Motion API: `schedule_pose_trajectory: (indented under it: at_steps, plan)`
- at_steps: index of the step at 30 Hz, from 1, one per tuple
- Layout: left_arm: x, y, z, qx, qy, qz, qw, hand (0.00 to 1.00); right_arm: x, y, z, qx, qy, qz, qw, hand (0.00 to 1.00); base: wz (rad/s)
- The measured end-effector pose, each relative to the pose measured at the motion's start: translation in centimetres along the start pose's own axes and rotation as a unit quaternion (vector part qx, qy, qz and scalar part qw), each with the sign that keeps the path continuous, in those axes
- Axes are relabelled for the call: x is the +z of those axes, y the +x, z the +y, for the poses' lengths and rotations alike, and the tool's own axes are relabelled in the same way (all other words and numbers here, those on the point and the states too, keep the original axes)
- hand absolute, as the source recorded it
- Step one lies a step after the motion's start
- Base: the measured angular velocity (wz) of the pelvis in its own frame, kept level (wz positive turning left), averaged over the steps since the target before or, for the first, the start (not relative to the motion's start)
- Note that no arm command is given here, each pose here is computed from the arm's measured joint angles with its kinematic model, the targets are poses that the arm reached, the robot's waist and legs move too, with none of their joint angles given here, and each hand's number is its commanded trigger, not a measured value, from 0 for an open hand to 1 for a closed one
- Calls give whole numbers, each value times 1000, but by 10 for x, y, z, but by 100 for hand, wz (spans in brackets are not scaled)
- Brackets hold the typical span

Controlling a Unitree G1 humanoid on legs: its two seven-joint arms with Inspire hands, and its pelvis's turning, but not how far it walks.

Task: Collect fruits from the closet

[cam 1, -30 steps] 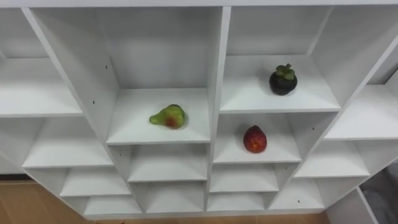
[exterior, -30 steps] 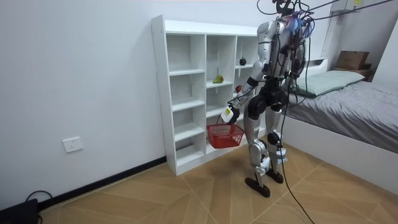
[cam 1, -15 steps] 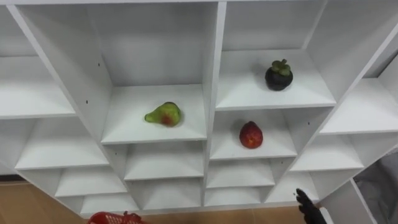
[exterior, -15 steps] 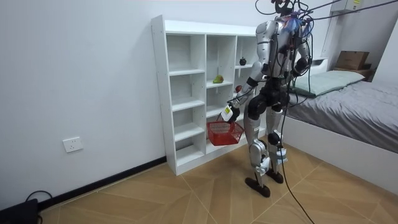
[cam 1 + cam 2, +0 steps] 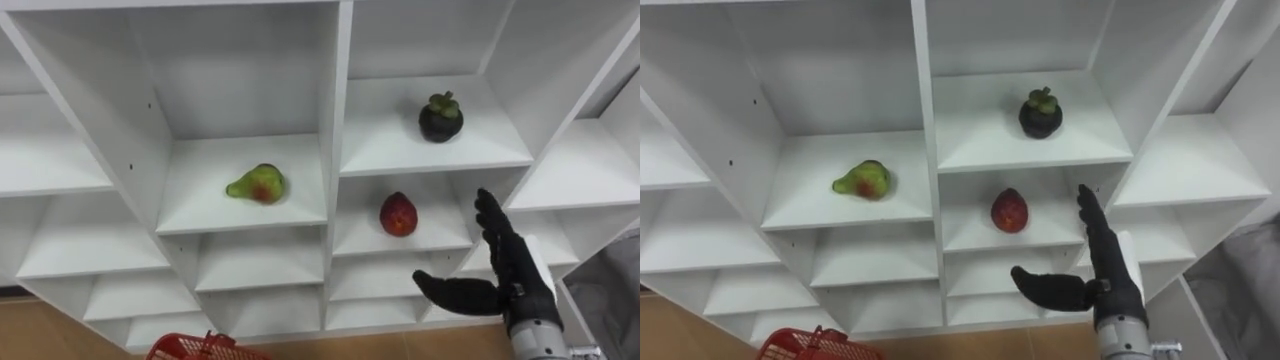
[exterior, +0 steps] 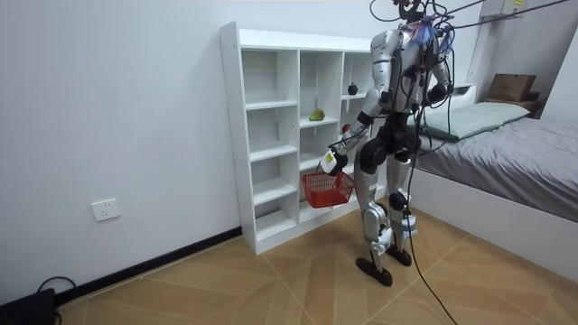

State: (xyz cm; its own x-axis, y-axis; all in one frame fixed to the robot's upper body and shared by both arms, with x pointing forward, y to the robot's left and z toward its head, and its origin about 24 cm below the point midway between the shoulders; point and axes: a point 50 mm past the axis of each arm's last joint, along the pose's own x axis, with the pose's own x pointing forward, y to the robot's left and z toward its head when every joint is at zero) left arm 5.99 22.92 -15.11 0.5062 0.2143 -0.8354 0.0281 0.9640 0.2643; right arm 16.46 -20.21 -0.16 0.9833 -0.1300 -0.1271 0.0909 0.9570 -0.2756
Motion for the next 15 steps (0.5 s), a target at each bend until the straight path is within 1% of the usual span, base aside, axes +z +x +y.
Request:
schedule_pose_trajectory:
  at_steps: [2, 5, 9, 12, 15]
  plan:
    - [-1, 0, -1, -2, 3, 1, 1000, 100, 11, 2, -2, -12, 1, -29, 1000, 0, 0]
    - [-4, -1, -2, -1, 5, 5, 1000, 100, 13, 2, -3, -24, -2, -35, 999, 0, -4]
    - [-5, -1, 0, -4, 6, 7, 1000, 100, 28, 10, -4, -37, -18, -71, 997, 0, -6]
    - [-4, -1, -1, -8, 6, 6, 1000, 100, 30, 12, -4, -43, -37, -78, 995, 0, -10]
    - [-3, 0, -1, -11, 7, 4, 1000, 100, 37, 16, -5, -54, -37, -94, 993, 0, -5]
